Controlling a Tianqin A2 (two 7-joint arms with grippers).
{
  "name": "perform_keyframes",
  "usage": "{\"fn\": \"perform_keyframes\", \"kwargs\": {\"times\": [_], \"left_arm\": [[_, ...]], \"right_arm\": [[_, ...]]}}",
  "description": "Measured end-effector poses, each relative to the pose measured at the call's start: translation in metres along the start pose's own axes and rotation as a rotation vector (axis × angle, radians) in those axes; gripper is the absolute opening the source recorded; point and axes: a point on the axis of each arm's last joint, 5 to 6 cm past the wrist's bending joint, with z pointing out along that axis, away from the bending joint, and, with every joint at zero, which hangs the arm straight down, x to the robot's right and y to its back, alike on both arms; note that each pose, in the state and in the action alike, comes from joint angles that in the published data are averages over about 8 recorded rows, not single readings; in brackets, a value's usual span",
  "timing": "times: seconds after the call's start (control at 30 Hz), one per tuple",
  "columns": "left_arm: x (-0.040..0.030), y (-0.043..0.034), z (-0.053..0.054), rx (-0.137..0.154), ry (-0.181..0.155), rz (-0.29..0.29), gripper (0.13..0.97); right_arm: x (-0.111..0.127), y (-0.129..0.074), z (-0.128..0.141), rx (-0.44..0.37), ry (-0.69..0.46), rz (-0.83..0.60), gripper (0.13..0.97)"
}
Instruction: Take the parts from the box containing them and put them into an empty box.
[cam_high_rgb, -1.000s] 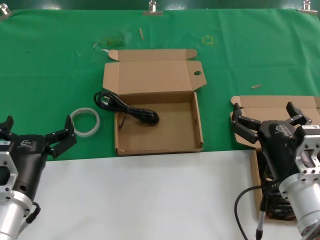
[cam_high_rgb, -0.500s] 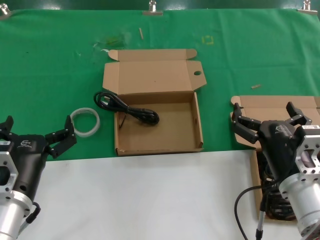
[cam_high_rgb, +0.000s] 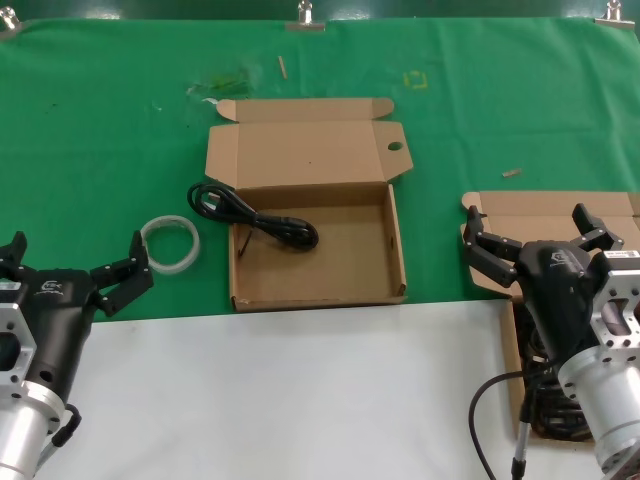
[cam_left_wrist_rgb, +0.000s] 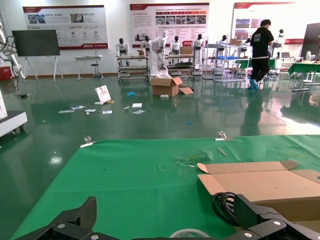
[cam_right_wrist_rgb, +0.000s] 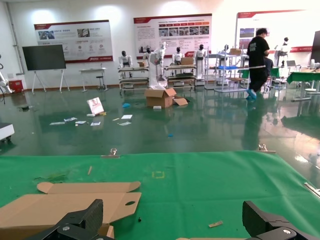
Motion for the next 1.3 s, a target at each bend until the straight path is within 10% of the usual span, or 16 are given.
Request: {"fn": "perform_keyframes", "kwargs": {"times": [1.3], "left_arm": [[0.0000, 0.0000, 0.0000, 0.000, 0.000, 0.000, 0.966]], "right_arm": [[0.0000, 0.0000, 0.0000, 0.000, 0.000, 0.000, 0.966]]}}
